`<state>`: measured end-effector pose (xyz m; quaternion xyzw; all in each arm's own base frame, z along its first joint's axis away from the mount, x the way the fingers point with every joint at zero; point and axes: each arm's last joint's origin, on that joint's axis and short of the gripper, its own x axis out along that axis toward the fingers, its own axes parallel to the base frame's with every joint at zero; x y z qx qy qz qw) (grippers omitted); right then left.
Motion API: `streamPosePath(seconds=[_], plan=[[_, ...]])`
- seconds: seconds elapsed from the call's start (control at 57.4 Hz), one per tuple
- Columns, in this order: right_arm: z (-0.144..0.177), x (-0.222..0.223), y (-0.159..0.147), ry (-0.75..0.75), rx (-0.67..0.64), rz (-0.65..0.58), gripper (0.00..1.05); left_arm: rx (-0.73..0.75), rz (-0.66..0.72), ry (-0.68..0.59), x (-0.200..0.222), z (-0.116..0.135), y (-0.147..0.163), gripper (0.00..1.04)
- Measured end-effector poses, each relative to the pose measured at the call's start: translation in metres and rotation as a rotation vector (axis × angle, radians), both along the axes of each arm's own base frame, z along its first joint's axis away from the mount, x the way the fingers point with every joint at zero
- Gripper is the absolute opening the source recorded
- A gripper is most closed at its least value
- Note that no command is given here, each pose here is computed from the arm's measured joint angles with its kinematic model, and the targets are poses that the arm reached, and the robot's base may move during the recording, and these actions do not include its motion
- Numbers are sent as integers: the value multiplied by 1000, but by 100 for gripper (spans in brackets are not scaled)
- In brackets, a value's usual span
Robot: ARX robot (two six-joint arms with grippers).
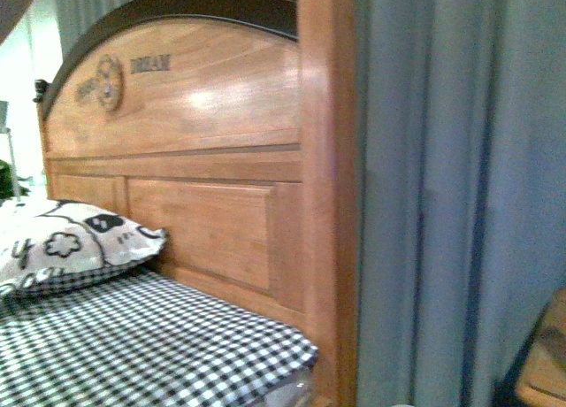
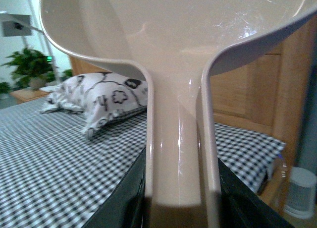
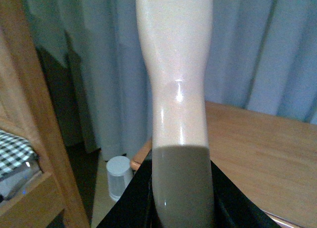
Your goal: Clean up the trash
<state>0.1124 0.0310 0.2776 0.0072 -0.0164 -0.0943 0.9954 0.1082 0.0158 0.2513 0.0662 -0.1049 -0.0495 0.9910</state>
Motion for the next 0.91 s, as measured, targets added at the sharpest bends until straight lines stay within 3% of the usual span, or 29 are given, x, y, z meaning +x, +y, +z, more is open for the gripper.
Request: streamPosePath(seconds=[0.837, 0.906], plan=[[0, 0, 1, 3, -2, 14, 19, -8, 7, 0, 0, 0, 0, 28], [0, 0, 1, 3, -2, 6, 19, -21, 28, 127, 2, -1, -1, 28]])
